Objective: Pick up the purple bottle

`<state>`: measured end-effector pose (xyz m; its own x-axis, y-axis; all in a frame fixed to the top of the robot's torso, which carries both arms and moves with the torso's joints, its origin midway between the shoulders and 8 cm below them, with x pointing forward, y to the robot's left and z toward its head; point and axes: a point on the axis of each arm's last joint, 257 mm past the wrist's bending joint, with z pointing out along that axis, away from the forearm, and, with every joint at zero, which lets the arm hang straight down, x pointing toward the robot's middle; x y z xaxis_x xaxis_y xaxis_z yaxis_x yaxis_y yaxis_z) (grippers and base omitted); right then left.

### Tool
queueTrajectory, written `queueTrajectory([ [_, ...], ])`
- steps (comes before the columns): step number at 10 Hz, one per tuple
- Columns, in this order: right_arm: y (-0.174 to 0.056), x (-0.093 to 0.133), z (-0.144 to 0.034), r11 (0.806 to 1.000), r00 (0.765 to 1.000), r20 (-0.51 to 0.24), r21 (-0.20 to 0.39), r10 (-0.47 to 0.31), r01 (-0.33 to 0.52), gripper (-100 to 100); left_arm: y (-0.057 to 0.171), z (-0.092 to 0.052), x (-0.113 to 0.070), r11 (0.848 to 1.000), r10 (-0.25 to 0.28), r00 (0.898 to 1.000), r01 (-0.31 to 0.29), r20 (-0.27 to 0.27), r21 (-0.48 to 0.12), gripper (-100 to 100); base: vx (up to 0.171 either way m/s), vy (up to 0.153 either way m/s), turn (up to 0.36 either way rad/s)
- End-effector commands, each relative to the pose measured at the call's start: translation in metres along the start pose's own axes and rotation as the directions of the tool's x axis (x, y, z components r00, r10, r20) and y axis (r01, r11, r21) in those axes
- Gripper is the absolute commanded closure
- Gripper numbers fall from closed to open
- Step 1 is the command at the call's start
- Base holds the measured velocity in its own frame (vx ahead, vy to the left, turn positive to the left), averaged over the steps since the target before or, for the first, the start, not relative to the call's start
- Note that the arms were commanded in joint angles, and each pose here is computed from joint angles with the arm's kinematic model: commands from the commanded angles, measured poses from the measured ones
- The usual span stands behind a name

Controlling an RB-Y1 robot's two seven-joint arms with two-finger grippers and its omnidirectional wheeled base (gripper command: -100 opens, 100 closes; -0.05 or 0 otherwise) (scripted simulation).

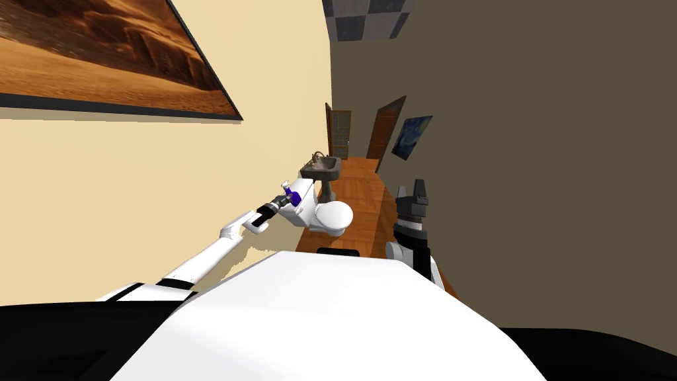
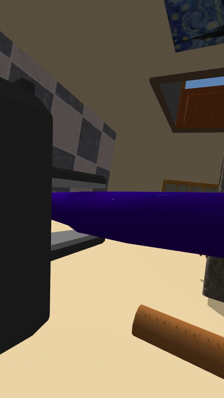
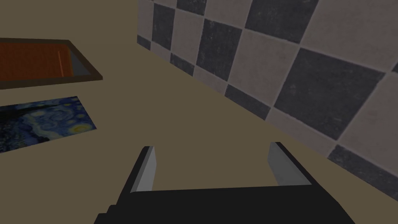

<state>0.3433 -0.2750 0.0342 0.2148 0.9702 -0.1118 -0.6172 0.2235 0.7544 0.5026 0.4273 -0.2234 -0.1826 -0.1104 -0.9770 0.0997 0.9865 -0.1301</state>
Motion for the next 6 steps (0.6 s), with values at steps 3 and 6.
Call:
queueTrajectory([
  [3, 0.0, 0.0, 0.0, 1.0, 1.0, 0.0, 0.0, 0.0, 0.0, 0, 0.029, -0.027, 0.004, 0.997, -0.011, 1.0, 0.012, 0.011, -0.082, 100, -0.046, 0.025, -0.196],
  [6, 0.0, 0.0, 0.0, 1.0, 1.0, 0.0, 0.0, 0.0, 0.0, 0, 0.052, -0.053, 0.007, 0.989, -0.016, 1.0, 0.017, 0.01, -0.15, 100, -0.04, 0.024, -0.203],
])
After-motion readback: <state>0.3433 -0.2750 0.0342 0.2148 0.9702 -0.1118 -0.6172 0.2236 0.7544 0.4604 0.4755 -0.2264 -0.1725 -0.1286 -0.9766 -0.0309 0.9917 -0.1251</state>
